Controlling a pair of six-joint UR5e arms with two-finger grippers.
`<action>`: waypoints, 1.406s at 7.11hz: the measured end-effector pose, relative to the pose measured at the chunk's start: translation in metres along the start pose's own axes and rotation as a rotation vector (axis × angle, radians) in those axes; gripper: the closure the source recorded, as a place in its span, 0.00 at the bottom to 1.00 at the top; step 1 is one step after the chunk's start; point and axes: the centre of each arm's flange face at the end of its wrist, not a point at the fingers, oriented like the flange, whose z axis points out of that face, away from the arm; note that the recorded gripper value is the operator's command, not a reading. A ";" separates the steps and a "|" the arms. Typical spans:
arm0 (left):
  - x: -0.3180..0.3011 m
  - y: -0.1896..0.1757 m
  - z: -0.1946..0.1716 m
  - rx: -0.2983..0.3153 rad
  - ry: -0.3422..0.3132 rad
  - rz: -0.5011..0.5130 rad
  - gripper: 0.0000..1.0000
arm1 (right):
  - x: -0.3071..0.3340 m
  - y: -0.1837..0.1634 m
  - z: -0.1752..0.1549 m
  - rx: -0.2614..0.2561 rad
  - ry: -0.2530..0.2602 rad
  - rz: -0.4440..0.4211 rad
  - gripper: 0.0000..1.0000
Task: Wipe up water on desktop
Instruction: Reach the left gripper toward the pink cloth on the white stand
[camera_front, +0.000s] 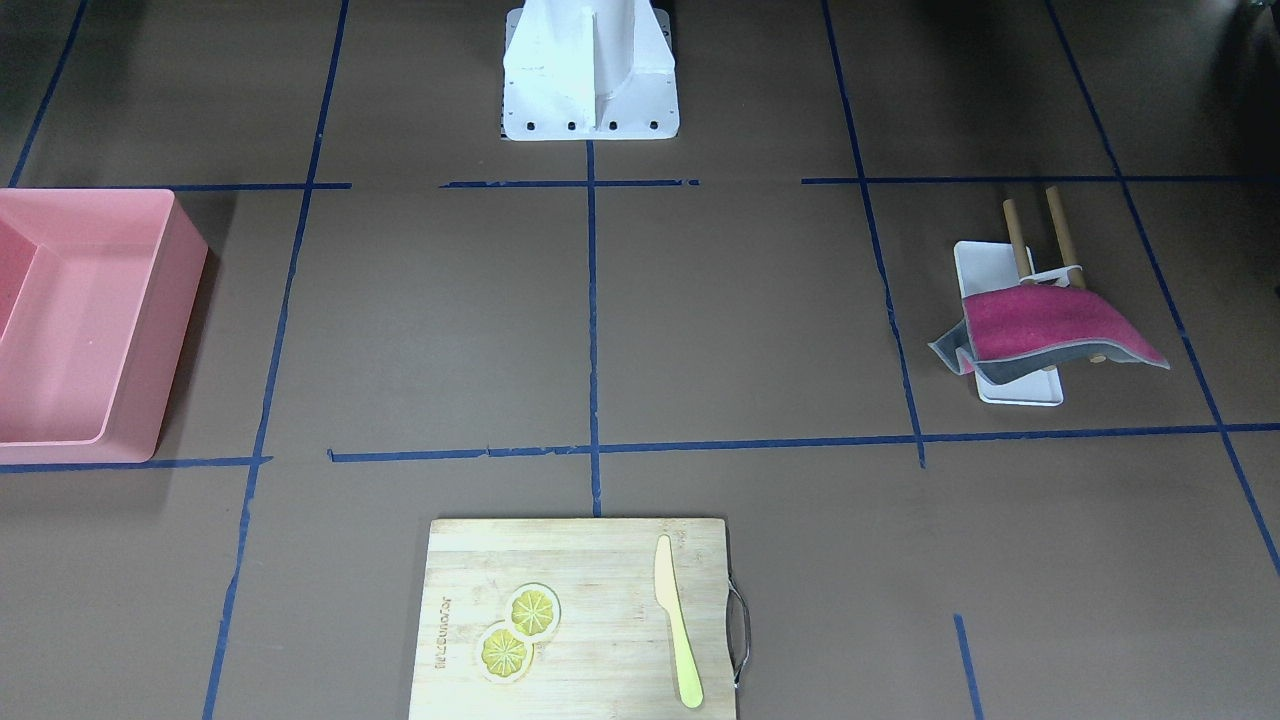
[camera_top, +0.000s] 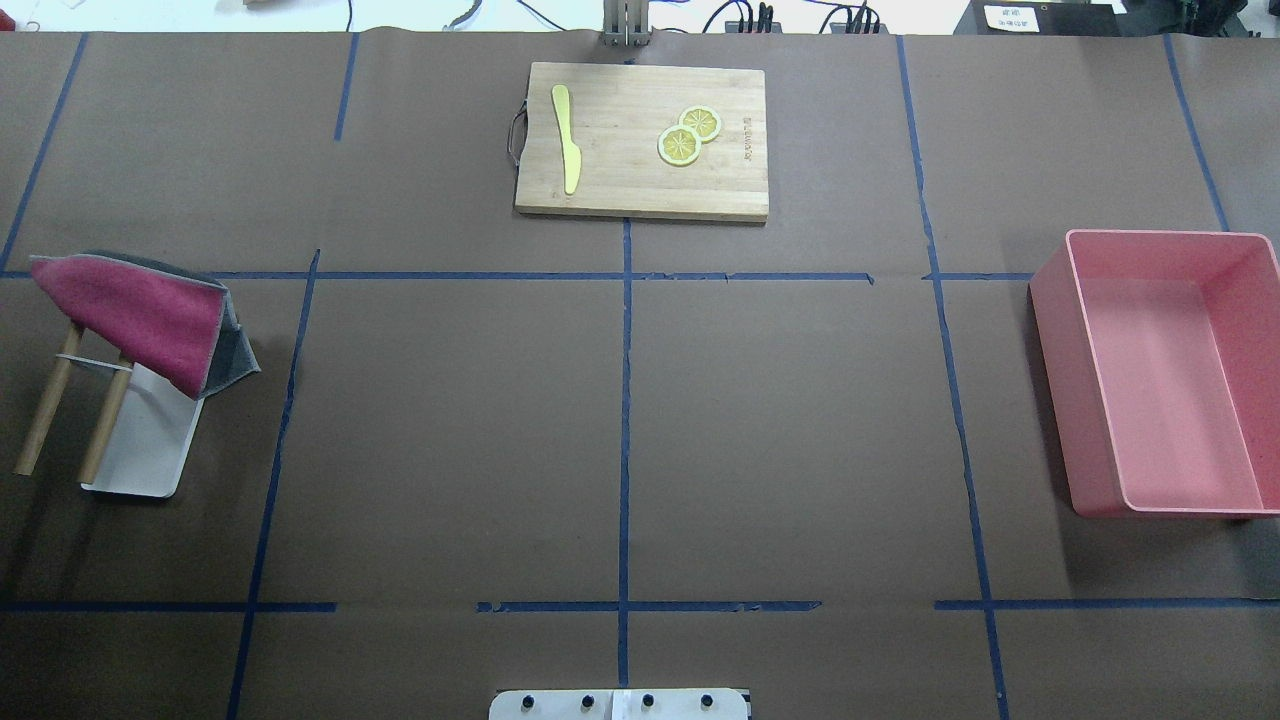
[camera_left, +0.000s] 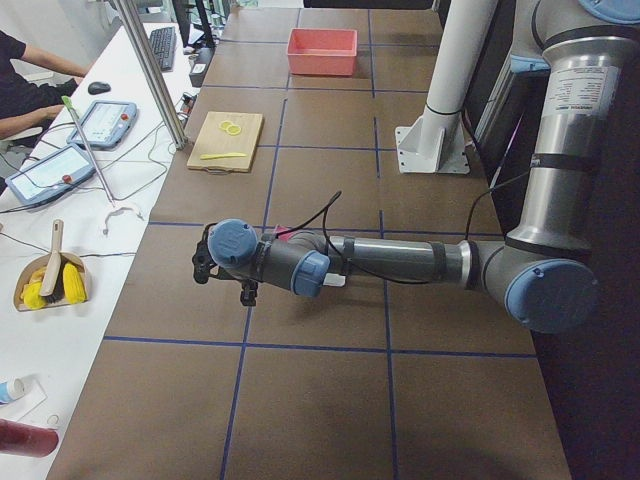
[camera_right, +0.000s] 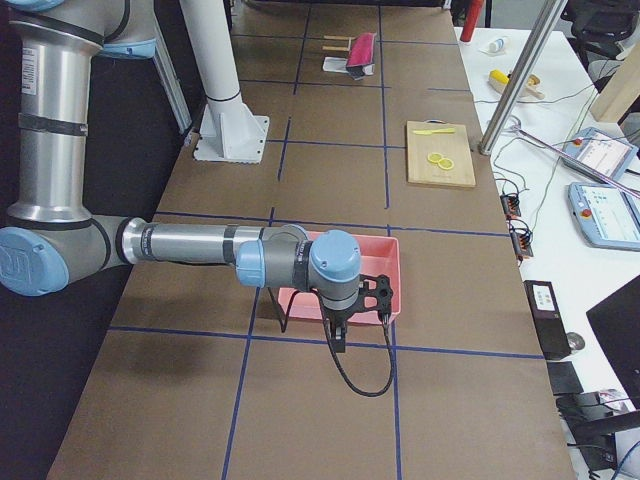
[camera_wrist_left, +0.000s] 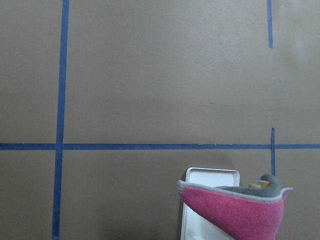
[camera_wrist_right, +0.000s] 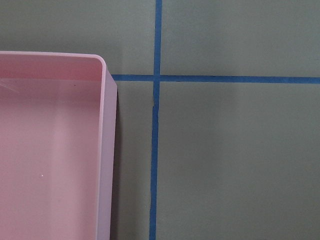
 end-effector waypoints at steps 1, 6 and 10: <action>-0.003 0.001 0.016 0.000 0.013 -0.029 0.00 | -0.002 -0.001 -0.002 0.004 -0.001 -0.003 0.00; 0.012 0.011 0.060 -0.015 0.052 -0.253 0.00 | -0.020 -0.004 -0.019 0.038 0.002 -0.037 0.00; 0.036 0.015 0.069 0.001 0.094 -0.327 0.00 | -0.026 -0.009 -0.026 0.052 0.007 -0.051 0.00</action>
